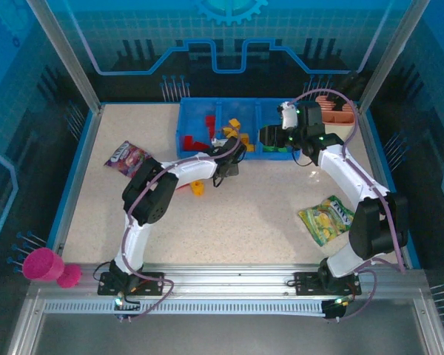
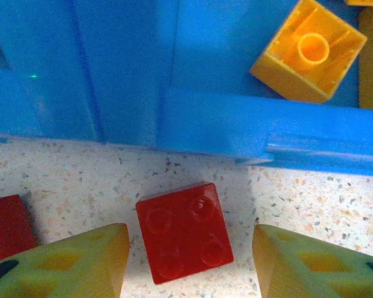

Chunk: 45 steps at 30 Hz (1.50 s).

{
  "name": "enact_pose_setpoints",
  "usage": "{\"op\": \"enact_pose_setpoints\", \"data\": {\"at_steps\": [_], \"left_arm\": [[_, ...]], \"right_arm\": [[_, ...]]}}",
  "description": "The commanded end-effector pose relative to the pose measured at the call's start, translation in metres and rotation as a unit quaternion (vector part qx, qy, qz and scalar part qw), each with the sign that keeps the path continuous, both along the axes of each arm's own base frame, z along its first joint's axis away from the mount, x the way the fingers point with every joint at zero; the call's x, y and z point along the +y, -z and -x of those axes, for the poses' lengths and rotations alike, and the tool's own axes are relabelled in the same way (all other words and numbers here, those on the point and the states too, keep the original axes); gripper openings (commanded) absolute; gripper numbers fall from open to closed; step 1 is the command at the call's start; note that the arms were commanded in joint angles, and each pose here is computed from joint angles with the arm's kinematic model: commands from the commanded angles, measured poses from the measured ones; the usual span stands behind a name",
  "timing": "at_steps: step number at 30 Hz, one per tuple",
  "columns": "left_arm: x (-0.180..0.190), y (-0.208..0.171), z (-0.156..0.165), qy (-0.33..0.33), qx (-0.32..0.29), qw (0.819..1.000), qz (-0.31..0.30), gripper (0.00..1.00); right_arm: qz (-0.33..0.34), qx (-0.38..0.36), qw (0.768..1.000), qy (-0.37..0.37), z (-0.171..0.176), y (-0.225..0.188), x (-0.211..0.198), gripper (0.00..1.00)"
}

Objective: Sort the legos into containers by color
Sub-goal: Pick up the lego from the center of the table, then place the lego in the container.

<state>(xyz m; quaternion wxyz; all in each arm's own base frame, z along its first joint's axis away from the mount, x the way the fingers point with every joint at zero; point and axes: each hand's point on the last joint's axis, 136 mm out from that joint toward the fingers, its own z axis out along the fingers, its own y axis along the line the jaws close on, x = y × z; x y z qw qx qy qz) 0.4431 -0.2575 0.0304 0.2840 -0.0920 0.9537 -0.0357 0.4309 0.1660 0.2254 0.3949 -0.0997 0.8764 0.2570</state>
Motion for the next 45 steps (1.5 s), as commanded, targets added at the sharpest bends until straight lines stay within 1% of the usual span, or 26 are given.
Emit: {"op": "enact_pose_setpoints", "data": {"at_steps": [1, 9, 16, 19, 24, 28, 31, 35, 37, 41, 45], "left_arm": [[0.003, 0.026, 0.006, 0.004, 0.028, 1.0, -0.007, 0.51], [0.008, 0.042, 0.011, 0.0, 0.044, 0.999, -0.006, 0.44], [0.007, 0.047, 0.012, 0.007, 0.049, 0.999, -0.002, 0.33], [0.009, 0.046, 0.018, 0.016, 0.05, 0.999, -0.001, 0.31], [0.017, 0.021, 0.037, 0.043, 0.027, 0.999, -0.003, 0.3], [0.025, -0.017, 0.051, 0.068, 0.009, 0.997, -0.019, 0.29], [0.034, -0.054, 0.052, 0.077, -0.024, 0.996, -0.031, 0.28], [0.04, -0.099, 0.037, 0.086, -0.073, 0.993, -0.038, 0.28], [0.043, -0.117, 0.023, 0.091, -0.103, 0.989, -0.047, 0.28], [0.063, -0.13, -0.017, 0.088, -0.139, 0.983, -0.081, 0.28], [0.087, -0.138, -0.062, 0.057, -0.159, 0.983, -0.069, 0.26]], "right_arm": [[-0.009, 0.005, 1.0, -0.006, -0.001, 0.003, 0.001, 0.59], [-0.007, 0.02, 1.0, -0.018, 0.0, 0.016, 0.004, 0.59], [-0.002, 0.028, 0.999, -0.018, -0.001, 0.024, 0.004, 0.59], [0.0, 0.033, 0.999, -0.019, 0.0, 0.026, 0.004, 0.59], [0.0, 0.042, 0.998, -0.039, 0.006, 0.034, 0.008, 0.57], [0.007, 0.055, 0.998, -0.036, 0.011, 0.045, 0.006, 0.56], [0.006, 0.064, 0.997, -0.035, 0.013, 0.052, 0.006, 0.56], [0.006, 0.071, 0.997, -0.038, 0.017, 0.057, 0.01, 0.56], [0.007, 0.074, 0.996, -0.041, 0.019, 0.058, 0.013, 0.56], [0.015, 0.07, 0.996, -0.054, 0.024, 0.061, 0.017, 0.57], [0.035, 0.07, 0.996, -0.052, 0.03, 0.065, 0.015, 0.57]]}}
